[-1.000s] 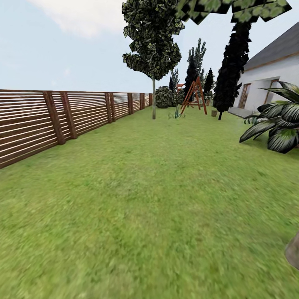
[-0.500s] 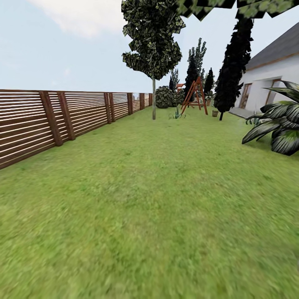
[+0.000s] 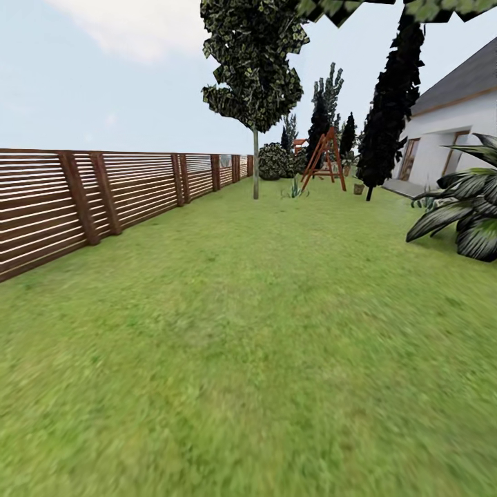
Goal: Take the three Easter eggs out of the wicker basket on the lawn in the garden, then place them on the lawn next to a single tree (choose any tree) so that all three eggs are next to the same tree and none are left in the basket.
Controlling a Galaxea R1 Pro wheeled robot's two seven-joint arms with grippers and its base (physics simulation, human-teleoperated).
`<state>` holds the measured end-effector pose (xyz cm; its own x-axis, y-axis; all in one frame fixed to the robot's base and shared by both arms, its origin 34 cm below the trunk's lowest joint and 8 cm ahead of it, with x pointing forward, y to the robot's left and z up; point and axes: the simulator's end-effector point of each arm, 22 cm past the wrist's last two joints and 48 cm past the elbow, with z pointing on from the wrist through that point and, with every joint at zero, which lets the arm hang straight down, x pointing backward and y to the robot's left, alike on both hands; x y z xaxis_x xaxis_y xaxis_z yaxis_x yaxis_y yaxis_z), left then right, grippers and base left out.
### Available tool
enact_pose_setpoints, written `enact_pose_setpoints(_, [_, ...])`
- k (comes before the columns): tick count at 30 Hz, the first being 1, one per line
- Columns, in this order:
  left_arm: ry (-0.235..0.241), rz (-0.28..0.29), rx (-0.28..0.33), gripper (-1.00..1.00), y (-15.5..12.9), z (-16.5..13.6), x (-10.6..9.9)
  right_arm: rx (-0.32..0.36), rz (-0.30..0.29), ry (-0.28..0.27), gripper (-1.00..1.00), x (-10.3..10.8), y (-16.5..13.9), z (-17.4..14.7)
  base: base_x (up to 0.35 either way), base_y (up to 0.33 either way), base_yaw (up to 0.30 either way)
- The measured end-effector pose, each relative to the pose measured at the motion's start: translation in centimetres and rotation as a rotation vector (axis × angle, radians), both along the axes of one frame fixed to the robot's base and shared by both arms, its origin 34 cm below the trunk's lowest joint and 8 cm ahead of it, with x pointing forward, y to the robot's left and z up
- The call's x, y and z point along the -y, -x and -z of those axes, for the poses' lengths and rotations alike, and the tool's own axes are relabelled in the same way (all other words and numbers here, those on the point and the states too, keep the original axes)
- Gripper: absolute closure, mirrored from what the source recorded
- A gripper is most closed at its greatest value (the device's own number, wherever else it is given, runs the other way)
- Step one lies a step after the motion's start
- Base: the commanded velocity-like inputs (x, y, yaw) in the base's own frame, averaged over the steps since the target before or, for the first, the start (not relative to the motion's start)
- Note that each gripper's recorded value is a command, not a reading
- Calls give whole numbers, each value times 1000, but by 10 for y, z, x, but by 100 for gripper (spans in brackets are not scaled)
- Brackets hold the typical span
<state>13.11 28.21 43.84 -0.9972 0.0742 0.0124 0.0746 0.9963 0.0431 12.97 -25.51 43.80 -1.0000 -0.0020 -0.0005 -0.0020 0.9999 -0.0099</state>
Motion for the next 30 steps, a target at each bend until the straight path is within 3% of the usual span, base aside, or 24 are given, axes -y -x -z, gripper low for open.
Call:
enact_pose_setpoints(16, [0, 0, 0, -100, 0, 0, 0, 0, 1, 0, -100, 0, 0, 0, 332, 0, -101])
enact_pose_setpoints(30, [0, 1, 0, -100, 0, 0, 0, 2, 2, 0, -100, 0, -1, 0, 332, 0, -218])
